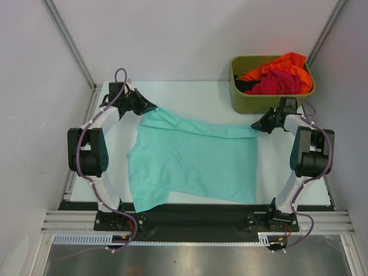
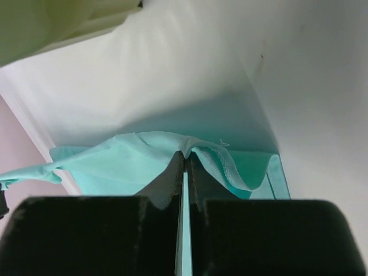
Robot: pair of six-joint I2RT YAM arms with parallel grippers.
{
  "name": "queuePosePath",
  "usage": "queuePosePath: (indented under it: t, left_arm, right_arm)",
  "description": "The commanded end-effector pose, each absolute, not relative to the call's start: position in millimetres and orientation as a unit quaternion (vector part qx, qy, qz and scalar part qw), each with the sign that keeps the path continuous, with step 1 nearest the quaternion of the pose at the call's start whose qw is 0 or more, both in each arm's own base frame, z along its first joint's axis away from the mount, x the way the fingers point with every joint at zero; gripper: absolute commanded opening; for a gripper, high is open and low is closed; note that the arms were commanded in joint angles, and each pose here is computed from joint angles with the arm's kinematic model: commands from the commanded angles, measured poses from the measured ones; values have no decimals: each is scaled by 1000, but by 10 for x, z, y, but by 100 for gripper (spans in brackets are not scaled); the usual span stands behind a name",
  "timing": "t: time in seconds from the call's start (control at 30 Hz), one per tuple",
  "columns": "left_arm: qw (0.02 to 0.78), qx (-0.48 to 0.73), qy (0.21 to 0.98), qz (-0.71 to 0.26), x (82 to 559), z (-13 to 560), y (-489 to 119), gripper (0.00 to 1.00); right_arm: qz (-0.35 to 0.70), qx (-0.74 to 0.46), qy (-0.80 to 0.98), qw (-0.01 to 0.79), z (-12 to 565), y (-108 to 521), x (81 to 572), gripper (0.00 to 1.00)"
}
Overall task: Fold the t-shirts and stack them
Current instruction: Fold the tshirt
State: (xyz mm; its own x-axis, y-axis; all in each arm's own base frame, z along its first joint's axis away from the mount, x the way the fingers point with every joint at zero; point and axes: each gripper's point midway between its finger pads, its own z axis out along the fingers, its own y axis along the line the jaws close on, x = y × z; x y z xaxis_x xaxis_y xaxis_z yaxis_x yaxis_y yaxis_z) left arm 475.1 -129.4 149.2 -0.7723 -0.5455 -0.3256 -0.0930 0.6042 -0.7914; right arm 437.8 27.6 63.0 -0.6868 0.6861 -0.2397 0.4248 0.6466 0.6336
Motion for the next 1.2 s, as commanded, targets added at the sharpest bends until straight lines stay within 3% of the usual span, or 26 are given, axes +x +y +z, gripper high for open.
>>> queuePosePath:
  t: [0.0, 0.4, 1.17]
  left_arm:
    - [331, -165, 825, -427, 5018, 1857, -1297, 1]
    - [346, -152, 808, -452, 5164, 2015, -1350, 0]
    - [247, -159, 885, -362, 3838, 1432, -1140, 0]
  right_arm:
    - [288, 304, 870, 258, 808, 258, 4545, 0]
    - [297, 298, 867, 267, 943, 258, 4668, 0]
    - [311, 279, 888, 190, 922, 519, 3666, 0]
